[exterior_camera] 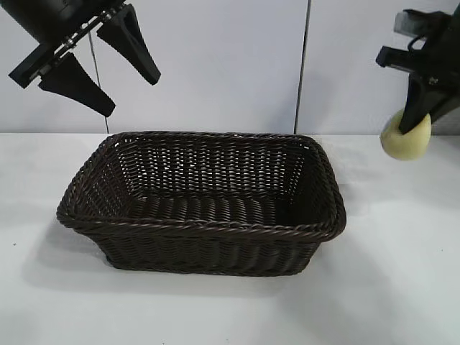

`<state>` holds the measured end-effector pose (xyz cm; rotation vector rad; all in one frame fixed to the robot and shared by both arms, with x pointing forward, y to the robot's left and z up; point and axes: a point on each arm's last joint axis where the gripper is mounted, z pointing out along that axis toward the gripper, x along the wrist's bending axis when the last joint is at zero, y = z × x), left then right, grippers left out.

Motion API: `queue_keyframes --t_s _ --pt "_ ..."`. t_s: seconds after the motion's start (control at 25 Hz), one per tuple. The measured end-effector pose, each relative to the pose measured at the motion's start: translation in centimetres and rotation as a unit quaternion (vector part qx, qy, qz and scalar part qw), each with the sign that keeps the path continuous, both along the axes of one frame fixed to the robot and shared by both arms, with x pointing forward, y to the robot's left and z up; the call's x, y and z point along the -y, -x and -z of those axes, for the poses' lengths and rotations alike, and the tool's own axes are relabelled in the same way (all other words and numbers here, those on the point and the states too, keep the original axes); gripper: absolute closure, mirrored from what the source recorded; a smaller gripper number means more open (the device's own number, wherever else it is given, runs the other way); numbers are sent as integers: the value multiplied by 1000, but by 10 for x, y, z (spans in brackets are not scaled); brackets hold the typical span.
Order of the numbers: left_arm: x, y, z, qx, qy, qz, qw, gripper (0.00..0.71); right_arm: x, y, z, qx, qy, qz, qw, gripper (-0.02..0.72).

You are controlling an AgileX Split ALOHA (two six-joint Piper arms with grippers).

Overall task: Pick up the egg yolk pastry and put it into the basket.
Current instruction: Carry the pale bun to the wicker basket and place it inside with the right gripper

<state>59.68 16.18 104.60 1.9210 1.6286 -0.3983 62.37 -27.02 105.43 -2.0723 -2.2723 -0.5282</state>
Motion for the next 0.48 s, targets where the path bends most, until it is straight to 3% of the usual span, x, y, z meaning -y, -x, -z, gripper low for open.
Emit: queue_keyframes --t_s 0.48 --pt "0 0 0 0 0 0 1000 213 -80 21 -13 6 -28 -101 994 680"
